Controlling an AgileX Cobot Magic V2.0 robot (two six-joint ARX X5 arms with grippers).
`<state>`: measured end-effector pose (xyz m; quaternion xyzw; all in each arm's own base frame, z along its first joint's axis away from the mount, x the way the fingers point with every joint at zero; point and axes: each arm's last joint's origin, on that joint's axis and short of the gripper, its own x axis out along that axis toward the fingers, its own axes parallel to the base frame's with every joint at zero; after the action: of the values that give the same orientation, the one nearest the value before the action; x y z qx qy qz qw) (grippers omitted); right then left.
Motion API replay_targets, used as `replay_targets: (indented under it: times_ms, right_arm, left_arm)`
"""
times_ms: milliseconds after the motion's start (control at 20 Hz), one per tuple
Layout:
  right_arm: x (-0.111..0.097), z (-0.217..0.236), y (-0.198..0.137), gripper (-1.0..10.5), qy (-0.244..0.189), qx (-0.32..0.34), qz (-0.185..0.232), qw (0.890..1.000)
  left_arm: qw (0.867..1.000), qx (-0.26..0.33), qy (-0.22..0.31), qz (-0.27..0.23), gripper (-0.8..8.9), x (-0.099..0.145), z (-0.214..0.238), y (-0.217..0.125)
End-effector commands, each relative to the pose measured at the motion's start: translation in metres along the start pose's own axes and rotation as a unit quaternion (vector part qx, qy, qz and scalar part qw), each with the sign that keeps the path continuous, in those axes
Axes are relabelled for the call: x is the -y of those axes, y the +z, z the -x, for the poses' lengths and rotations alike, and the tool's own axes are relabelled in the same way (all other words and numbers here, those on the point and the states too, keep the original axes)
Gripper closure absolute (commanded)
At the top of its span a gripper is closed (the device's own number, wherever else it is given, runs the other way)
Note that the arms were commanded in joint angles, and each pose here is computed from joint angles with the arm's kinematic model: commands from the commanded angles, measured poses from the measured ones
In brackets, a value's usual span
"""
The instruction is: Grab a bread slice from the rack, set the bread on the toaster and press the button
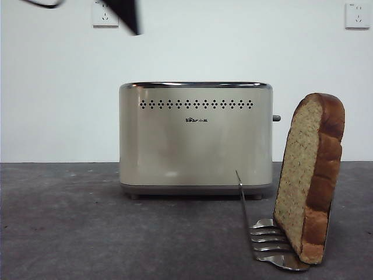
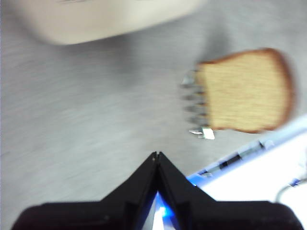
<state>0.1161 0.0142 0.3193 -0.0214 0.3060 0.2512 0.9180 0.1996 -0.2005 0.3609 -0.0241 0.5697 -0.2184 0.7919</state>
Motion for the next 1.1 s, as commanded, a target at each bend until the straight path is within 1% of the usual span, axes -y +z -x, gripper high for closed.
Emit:
replay_targets:
  times_ms: [50, 150, 300, 400, 550, 750, 900, 1000, 1050, 1100]
  right_arm:
    - [-0.001, 0.003, 0.003, 9.5, 0.001, 0.007, 0.025, 1.000]
    - [-0.004, 0.007, 0.003, 9.5, 0.005, 0.001, 0.068, 0.998]
    - [-0.011, 0.014, 0.003, 9.5, 0.025, -0.021, 0.115, 0.993]
    - [-0.016, 0.020, 0.004, 9.5, 0.037, -0.029, 0.139, 0.989]
    - [-0.023, 0.029, -0.001, 9.5, 0.045, -0.028, 0.157, 0.986]
    - [-0.032, 0.042, -0.009, 9.5, 0.049, -0.011, 0.185, 0.981]
    - [-0.037, 0.049, -0.014, 9.5, 0.055, -0.008, 0.194, 0.979]
    - [-0.039, 0.052, -0.016, 9.5, 0.056, 0.001, 0.188, 0.981]
    - [-0.040, 0.054, -0.017, 9.5, 0.057, 0.002, 0.182, 0.982]
    - [-0.040, 0.055, -0.018, 9.5, 0.057, 0.004, 0.180, 0.982]
  left_arm:
    - [1.000, 0.003, -0.016, -0.014, 8.16, 0.027, -0.001, 0.015]
    - [0.999, 0.010, -0.032, -0.031, 8.15, 0.051, -0.004, 0.026]
    - [0.998, 0.004, -0.043, -0.054, 8.15, 0.080, -0.016, 0.037]
    - [0.997, -0.007, -0.045, -0.066, 8.15, 0.097, -0.029, 0.041]
    - [0.996, -0.023, -0.044, -0.071, 8.15, 0.118, -0.054, 0.041]
    - [0.997, -0.042, -0.036, -0.060, 8.15, 0.128, -0.079, 0.038]
    - [0.997, -0.044, -0.036, -0.051, 8.14, 0.133, -0.088, 0.037]
    - [0.997, -0.043, -0.040, -0.050, 8.13, 0.138, -0.090, 0.034]
    - [0.997, -0.039, -0.042, -0.053, 7.86, 0.140, -0.090, 0.033]
    - [0.997, -0.033, -0.047, -0.058, 6.87, 0.143, -0.089, 0.032]
